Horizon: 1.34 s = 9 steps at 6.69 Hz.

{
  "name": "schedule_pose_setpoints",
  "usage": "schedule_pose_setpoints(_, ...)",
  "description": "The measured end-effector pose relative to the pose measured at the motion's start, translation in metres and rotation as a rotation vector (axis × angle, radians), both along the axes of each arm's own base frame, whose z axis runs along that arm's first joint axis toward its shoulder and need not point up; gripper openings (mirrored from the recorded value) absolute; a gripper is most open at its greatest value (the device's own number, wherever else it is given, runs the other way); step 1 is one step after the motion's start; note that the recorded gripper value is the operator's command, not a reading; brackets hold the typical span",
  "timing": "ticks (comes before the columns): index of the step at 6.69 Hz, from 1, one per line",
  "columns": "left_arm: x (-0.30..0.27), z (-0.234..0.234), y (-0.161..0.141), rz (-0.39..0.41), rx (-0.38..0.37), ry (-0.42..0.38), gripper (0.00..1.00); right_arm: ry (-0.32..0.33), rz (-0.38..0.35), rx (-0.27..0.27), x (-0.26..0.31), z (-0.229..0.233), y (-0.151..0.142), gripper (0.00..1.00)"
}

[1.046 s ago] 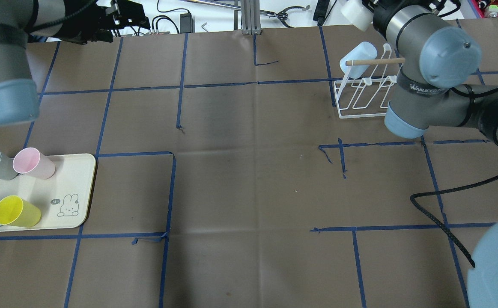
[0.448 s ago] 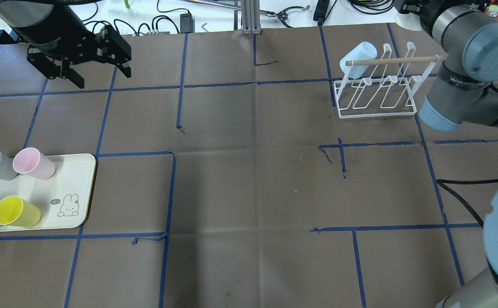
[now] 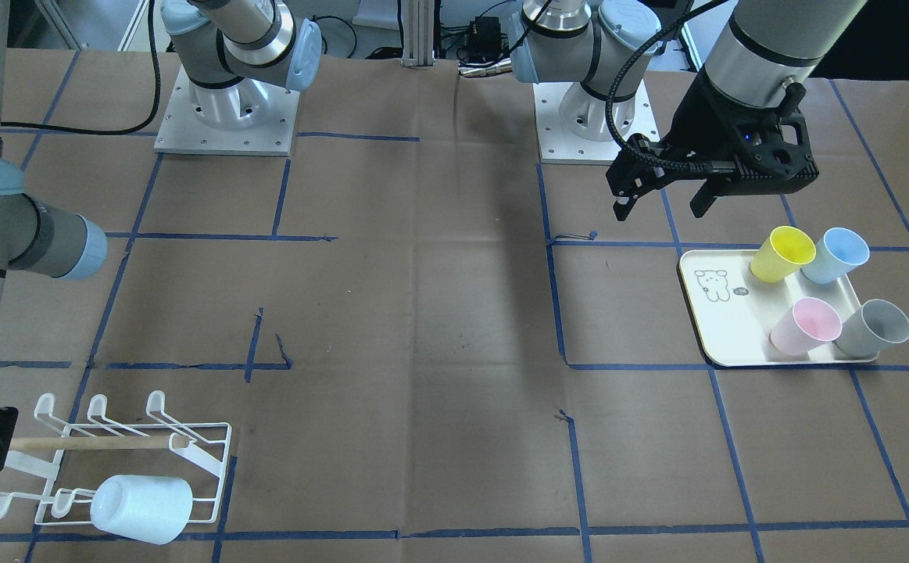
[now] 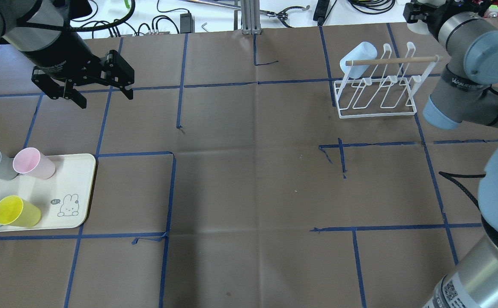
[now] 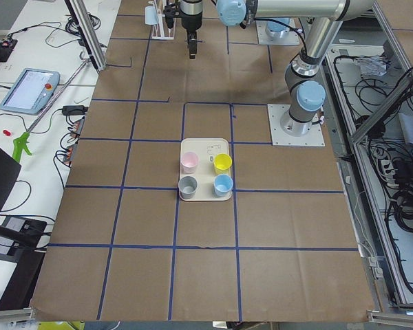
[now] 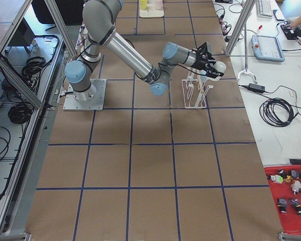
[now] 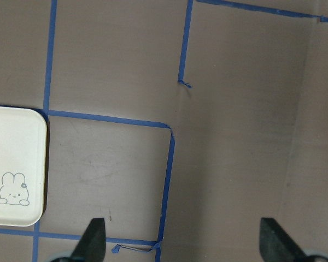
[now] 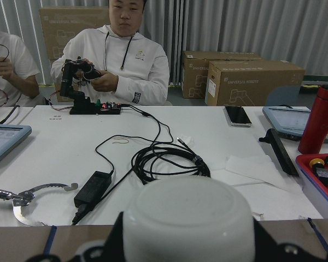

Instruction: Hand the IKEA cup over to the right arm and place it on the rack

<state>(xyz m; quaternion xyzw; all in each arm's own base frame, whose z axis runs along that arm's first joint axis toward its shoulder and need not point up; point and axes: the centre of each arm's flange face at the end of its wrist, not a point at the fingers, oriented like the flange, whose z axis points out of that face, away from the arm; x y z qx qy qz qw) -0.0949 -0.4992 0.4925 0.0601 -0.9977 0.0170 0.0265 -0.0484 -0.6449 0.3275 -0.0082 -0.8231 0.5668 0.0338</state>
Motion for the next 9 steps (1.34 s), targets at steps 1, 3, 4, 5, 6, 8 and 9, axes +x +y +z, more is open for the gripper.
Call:
schedule_pose_setpoints(1, 0.001, -0.001, -0.001, -0.005, 0.003, -0.026, 1.00, 0.010, -0.001, 0.004, -0.005, -0.009, -0.005, 0.22)
schedule_pose_setpoints(3, -0.015, 0.002, -0.002, -0.041, -0.013, -0.052, 1.00, 0.017, -0.002, -0.005, -0.010, -0.031, -0.015, 0.23)
schedule_pose_setpoints(4, -0.021, 0.003, -0.003, -0.053, -0.021, -0.054, 1.00, 0.019, -0.002, -0.013, -0.010, -0.038, -0.016, 0.23)
schedule_pose_setpoints(5, -0.022, 0.003, -0.004, -0.058, -0.025, -0.055, 1.00, 0.018, -0.002, -0.014, -0.010, -0.041, -0.016, 0.23)
schedule_pose_setpoints(6, -0.023, 0.003, -0.004, -0.059, -0.028, -0.055, 1.00, 0.014, -0.002, -0.010, -0.009, -0.046, -0.016, 0.23)
schedule_pose_setpoints(8, -0.021, 0.001, -0.001, -0.083, -0.025, -0.057, 1.00, 0.004, -0.002, 0.011, -0.007, -0.056, -0.012, 0.26)
schedule_pose_setpoints(9, -0.021, -0.002, 0.000, -0.087, -0.021, -0.057, 1.00, -0.002, -0.002, 0.025, -0.005, -0.061, -0.008, 0.78)
